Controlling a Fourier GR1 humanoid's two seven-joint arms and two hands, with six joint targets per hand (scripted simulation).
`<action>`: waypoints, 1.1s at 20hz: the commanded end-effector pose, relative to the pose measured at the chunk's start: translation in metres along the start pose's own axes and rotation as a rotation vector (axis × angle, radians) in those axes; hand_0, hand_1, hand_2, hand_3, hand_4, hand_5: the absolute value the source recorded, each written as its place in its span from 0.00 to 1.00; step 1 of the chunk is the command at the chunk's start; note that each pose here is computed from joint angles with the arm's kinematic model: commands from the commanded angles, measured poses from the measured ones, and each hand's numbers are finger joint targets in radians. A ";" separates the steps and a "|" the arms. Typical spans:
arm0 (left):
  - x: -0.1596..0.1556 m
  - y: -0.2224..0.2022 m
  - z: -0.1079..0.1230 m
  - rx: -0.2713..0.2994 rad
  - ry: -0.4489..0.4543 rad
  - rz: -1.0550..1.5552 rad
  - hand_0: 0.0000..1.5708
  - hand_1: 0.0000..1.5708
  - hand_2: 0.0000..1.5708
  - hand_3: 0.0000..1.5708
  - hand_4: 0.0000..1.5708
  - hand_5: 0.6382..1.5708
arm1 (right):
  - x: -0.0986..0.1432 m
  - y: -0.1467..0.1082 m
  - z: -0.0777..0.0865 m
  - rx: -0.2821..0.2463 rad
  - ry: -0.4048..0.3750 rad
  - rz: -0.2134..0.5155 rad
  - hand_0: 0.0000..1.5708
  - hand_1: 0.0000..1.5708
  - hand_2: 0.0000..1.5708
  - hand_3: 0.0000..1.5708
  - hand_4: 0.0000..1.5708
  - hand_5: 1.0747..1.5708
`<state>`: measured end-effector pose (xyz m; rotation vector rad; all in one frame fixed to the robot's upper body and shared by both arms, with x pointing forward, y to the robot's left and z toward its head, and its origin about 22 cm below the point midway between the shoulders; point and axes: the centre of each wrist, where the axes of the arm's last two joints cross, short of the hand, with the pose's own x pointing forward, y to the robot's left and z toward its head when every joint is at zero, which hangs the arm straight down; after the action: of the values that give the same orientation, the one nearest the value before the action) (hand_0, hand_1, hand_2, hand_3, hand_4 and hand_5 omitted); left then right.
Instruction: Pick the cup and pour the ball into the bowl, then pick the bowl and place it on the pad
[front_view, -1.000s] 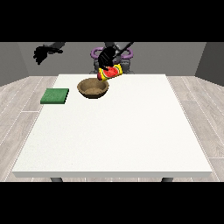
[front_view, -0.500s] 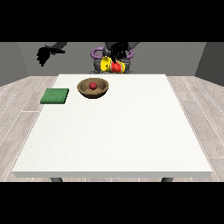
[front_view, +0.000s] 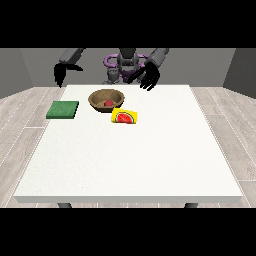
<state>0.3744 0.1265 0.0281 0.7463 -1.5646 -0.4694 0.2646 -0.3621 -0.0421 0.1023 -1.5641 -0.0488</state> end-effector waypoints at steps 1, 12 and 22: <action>-0.021 0.014 0.015 0.008 0.016 0.353 0.00 0.00 0.00 0.00 0.00 0.99 | -0.004 0.038 -0.014 -0.008 -0.024 0.006 0.00 0.00 0.00 0.00 0.19 1.00; -0.076 0.015 0.058 -0.131 -0.140 0.577 0.00 0.00 0.00 0.00 0.00 0.99 | -0.035 0.085 -0.026 -0.153 0.006 -0.029 0.00 0.00 0.00 0.00 0.20 1.00; -0.086 0.082 0.021 -0.079 -0.195 0.564 0.00 0.00 0.00 0.00 0.00 0.99 | -0.053 0.089 -0.043 -0.154 -0.012 -0.022 0.00 0.00 0.00 0.00 0.13 0.98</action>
<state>0.3351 0.2224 0.0150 0.1602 -1.8012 -0.2096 0.3004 -0.2738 -0.0803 -0.0116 -1.5485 -0.2031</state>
